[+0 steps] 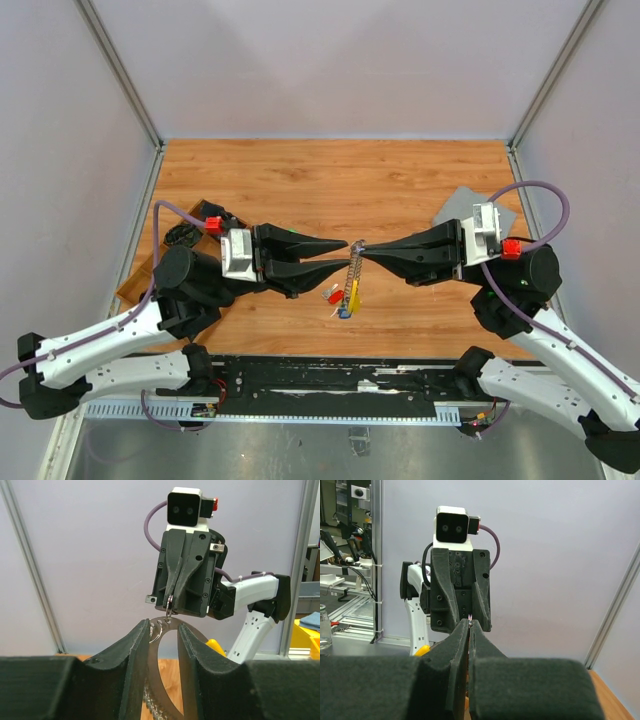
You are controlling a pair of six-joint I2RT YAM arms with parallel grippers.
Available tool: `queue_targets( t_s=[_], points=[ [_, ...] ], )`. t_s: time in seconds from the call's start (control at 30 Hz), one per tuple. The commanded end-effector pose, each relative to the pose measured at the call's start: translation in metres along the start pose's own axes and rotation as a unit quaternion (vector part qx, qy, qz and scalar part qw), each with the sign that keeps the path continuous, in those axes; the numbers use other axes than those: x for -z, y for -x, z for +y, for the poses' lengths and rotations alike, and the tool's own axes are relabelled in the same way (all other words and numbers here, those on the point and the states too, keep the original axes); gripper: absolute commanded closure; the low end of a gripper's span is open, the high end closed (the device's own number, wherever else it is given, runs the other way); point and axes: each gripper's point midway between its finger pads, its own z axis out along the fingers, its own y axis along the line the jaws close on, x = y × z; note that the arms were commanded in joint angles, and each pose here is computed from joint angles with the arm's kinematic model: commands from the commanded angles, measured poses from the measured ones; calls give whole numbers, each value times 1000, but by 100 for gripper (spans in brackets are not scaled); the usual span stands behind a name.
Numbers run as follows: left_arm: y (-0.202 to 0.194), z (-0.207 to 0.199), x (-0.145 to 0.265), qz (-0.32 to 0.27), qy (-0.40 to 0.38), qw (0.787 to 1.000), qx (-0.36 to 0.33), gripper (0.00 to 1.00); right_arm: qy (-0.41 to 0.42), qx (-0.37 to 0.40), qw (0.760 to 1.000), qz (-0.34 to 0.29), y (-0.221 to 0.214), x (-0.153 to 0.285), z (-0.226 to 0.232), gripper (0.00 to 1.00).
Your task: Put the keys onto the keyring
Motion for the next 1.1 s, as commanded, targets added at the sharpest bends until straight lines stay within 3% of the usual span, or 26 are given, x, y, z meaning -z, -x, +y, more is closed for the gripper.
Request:
queue_targets(
  t_s=[0.0, 0.6, 0.83, 0.93, 1.07],
  points=[
    [10, -3, -4, -16, -8, 1000, 3, 66, 21, 17, 999, -30, 17, -3, 10, 100],
    [10, -6, -7, -14, -19, 1000, 2, 75, 29, 13, 999, -14, 8, -7, 12, 100],
    [10, -8, -9, -12, -25, 1000, 4, 86, 30, 14, 999, -8, 5, -8, 12, 100],
    [10, -9, -10, -8, -28, 1000, 4, 99, 30, 13, 999, -2, 1, -9, 11, 100],
    [10, -9, -12, 3, -28, 1000, 7, 100, 27, 20, 999, 6, 0, -8, 11, 99]
  ],
)
